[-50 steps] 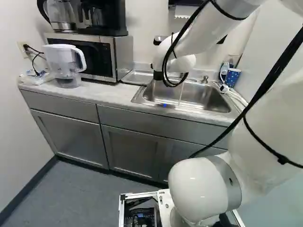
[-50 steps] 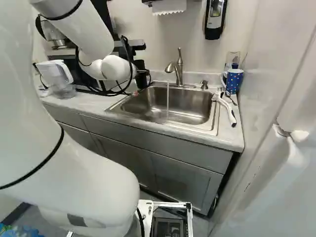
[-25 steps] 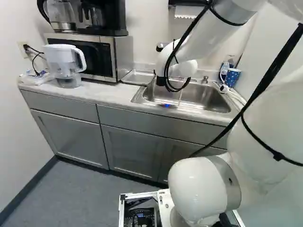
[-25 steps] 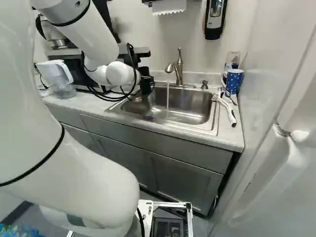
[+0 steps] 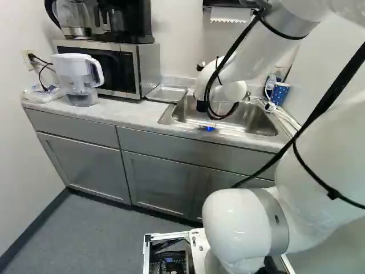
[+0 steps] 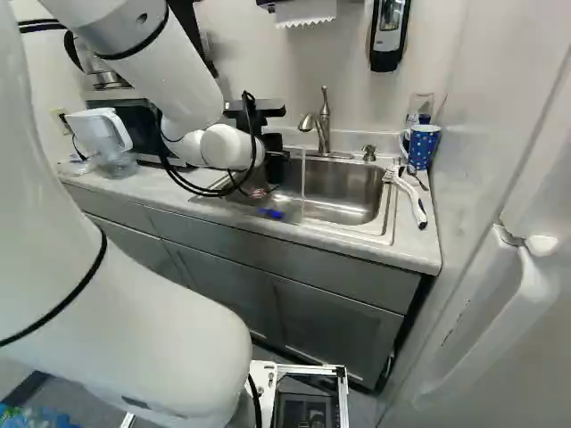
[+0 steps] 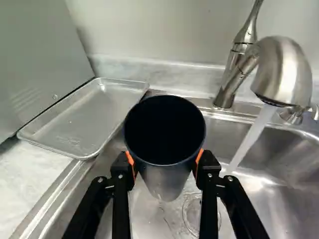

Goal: Rinse the cup and place it in the tray

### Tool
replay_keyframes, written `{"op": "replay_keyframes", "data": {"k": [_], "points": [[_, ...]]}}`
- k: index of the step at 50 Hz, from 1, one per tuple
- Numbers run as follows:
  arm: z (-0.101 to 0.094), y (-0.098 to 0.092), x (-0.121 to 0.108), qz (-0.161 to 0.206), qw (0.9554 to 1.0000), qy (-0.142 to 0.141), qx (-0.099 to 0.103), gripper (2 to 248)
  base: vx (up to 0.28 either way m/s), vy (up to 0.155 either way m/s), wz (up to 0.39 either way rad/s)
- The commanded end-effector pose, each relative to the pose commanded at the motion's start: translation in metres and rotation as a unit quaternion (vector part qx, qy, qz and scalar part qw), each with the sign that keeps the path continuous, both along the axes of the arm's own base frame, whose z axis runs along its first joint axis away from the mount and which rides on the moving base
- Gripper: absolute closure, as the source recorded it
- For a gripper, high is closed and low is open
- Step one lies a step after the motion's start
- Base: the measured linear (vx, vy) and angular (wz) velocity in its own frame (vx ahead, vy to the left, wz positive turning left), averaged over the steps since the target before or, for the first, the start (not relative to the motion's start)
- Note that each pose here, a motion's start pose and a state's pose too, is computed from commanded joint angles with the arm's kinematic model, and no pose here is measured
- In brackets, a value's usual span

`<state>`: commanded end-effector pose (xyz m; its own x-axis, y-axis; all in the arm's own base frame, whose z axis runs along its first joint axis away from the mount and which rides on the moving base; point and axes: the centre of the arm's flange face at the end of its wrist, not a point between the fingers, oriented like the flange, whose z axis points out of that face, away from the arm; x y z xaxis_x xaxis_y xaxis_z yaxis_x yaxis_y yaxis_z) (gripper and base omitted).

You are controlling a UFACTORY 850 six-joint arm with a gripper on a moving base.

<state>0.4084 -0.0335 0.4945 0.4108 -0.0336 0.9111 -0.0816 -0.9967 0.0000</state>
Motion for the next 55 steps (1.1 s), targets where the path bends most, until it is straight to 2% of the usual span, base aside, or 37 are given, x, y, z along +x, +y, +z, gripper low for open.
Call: {"op": "replay_keyframes", "data": {"k": [33, 55], "points": [[-0.035, -0.044, -0.009, -0.055, 0.9977, 0.04, 0.006, 126, 0.0, 0.0, 0.0], [-0.034, -0.057, 0.003, -0.067, 0.9969, 0.041, 0.006, 126, 0.0, 0.0, 0.0]]}}
